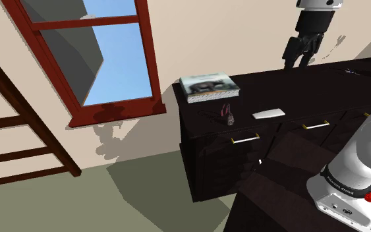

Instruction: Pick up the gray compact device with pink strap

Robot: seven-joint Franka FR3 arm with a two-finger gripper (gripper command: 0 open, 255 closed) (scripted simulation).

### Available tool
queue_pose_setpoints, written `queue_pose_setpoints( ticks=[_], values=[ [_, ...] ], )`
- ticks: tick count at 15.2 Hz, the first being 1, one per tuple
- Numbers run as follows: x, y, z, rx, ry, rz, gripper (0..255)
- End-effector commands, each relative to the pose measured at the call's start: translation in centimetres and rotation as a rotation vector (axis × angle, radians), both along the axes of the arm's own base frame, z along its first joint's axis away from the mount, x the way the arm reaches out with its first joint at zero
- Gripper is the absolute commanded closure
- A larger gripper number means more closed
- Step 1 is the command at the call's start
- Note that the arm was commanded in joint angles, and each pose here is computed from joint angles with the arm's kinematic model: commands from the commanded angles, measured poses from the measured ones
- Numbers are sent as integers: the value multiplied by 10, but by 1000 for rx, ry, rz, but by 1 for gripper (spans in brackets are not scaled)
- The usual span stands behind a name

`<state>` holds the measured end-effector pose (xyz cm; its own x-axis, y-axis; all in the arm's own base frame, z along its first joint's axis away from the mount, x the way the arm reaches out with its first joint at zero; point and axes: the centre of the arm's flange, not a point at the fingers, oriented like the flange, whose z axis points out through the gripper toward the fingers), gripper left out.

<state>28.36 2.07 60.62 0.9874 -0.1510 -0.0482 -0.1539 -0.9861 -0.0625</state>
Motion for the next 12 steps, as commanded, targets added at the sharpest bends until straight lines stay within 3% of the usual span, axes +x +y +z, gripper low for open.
queue_pose_setpoints(
  ticks=[1,12],
  values=[
    [0,0,0,0,0,0,0],
    [93,-18,-106,-35,-12,-122,0]
  ],
)
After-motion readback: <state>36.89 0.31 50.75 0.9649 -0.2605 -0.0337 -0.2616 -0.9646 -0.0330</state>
